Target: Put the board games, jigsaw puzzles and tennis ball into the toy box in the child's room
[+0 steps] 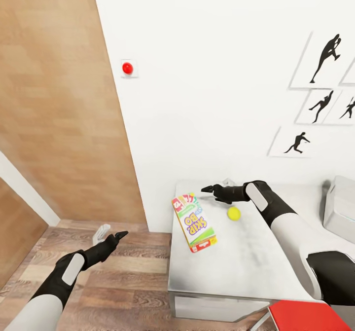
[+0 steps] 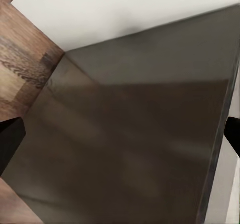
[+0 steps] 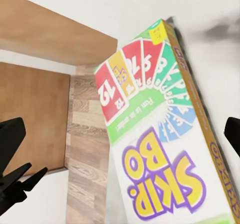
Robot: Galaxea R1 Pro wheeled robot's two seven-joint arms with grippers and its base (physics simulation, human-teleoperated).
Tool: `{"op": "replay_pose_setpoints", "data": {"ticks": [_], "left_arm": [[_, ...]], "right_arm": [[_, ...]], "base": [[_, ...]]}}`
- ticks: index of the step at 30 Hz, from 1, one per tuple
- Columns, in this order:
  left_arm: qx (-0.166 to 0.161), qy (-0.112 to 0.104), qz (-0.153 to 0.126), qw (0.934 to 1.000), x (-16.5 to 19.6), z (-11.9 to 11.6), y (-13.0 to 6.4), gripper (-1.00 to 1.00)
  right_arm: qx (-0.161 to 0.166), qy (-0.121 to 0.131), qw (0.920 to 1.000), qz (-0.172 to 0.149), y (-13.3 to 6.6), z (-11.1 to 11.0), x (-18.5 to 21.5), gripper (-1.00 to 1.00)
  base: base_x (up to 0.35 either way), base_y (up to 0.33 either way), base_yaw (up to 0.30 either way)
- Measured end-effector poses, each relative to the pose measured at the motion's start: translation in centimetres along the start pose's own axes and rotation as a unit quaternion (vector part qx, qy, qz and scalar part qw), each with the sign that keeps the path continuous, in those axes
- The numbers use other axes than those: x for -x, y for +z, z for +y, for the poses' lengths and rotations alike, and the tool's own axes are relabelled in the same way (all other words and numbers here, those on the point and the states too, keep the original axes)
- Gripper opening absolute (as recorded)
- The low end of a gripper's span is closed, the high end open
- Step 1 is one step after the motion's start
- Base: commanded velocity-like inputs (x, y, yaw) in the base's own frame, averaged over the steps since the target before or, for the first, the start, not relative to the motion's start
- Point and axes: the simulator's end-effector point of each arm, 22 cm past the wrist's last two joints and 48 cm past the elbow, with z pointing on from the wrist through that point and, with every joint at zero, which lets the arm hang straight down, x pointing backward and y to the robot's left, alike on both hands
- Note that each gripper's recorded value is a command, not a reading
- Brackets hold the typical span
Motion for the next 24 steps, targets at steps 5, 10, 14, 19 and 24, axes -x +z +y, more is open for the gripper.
{"op": "replay_pose_setpoints", "data": {"ticks": [5, 10, 14, 19, 24], "left_arm": [[-0.006, -0.006, 0.007, 0.9999, -1.0, 0.2, 0.2, 1.00], [-0.014, -0.013, 0.016, 0.9997, -2.3, 0.6, 0.2, 1.00], [-0.014, -0.019, 0.024, 0.9994, -3.7, 1.4, 0.2, 1.00], [-0.018, -0.025, 0.035, 0.9989, -5.3, 1.5, 0.5, 1.00], [-0.019, -0.028, 0.043, 0.9985, -6.5, 1.3, 1.0, 1.00]], "right_arm": [[0.001, 0.001, 1.0000, 0.003, 0.4, -0.1, -0.3, 1.00], [0.000, 0.001, 1.0000, 0.003, 0.8, -0.4, -0.4, 1.00], [0.001, 0.000, 1.0000, 0.002, 1.0, -0.5, -0.4, 1.00], [0.004, -0.002, 1.0000, -0.001, 1.3, -0.4, -0.2, 1.00], [0.005, -0.006, 0.9999, -0.011, 1.5, -0.6, 0.3, 1.00]], "base": [[0.000, 0.000, 0.000], [0.000, 0.000, 0.000], [0.000, 0.000, 0.000], [0.000, 0.000, 0.000], [0.000, 0.000, 0.000]]}}
